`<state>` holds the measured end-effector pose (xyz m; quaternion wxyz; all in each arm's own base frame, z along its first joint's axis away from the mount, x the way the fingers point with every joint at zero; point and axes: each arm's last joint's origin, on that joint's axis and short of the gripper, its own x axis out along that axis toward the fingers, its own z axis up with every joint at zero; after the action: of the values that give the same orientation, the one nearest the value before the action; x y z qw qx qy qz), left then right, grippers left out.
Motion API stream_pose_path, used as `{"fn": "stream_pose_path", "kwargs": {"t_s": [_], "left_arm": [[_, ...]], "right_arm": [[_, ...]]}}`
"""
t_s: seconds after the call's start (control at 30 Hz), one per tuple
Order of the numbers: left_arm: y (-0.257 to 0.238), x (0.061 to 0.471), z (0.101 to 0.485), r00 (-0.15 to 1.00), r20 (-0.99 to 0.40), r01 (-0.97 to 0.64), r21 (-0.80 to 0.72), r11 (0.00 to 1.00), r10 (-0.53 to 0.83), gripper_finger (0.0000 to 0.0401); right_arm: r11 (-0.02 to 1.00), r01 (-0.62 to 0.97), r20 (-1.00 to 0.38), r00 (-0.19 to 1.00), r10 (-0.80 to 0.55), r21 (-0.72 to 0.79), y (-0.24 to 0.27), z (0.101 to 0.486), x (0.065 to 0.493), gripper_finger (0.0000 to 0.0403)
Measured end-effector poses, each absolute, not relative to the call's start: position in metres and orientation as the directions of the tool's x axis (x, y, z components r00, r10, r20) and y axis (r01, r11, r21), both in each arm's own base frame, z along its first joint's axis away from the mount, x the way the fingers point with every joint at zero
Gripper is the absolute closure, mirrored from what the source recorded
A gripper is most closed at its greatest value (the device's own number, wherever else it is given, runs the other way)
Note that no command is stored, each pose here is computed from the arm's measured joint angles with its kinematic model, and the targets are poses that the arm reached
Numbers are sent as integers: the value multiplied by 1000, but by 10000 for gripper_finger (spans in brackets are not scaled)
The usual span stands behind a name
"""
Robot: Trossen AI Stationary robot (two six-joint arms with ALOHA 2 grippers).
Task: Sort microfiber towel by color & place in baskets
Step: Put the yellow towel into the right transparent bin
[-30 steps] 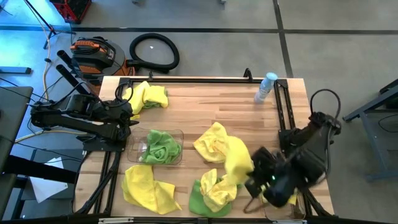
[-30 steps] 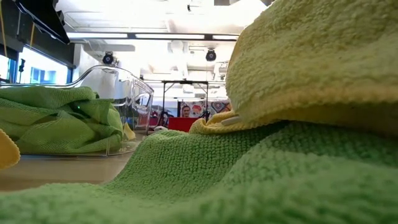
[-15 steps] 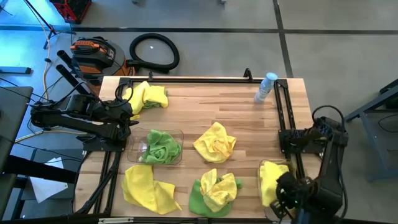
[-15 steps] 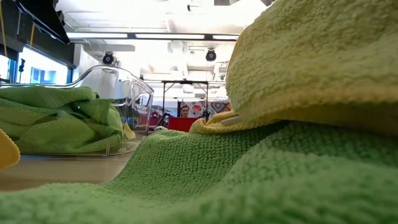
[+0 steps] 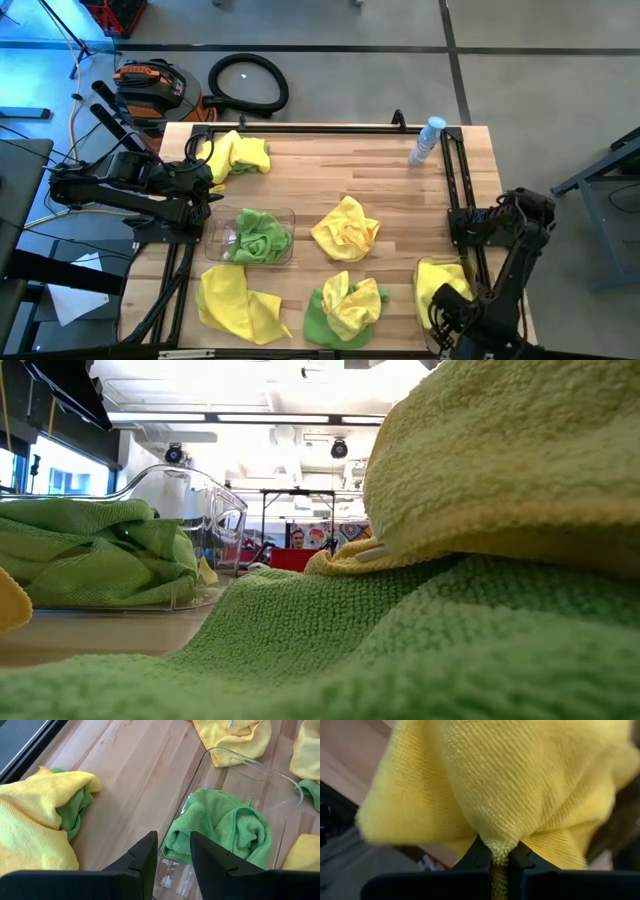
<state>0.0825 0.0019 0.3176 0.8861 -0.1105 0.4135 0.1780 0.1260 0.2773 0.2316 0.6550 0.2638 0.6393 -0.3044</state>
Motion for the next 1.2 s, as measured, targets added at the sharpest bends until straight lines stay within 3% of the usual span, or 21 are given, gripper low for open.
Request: {"fn": "stream_pose_path", "kwargs": {"t_s": [0.3, 0.5, 0.93, 1.2], "left_arm": [[2, 82, 318, 596, -771, -407, -49, 912, 224, 296], [2, 83, 318, 597, -771, -407, -50, 912, 224, 296], [2, 83, 318, 600, -768, -407, -52, 912, 224, 296], [2, 83, 318, 601, -768, -407, -52, 912, 224, 296]], "right_arm": [[671, 741, -1000, 4, 4, 5, 267, 170, 121, 400], [648, 762, -1000, -7, 14, 3, 261, 157, 118, 394], [688, 725, -999, -43, -6, -35, 273, 191, 122, 265], [688, 723, -998, -50, -24, -53, 280, 235, 126, 241]]}}
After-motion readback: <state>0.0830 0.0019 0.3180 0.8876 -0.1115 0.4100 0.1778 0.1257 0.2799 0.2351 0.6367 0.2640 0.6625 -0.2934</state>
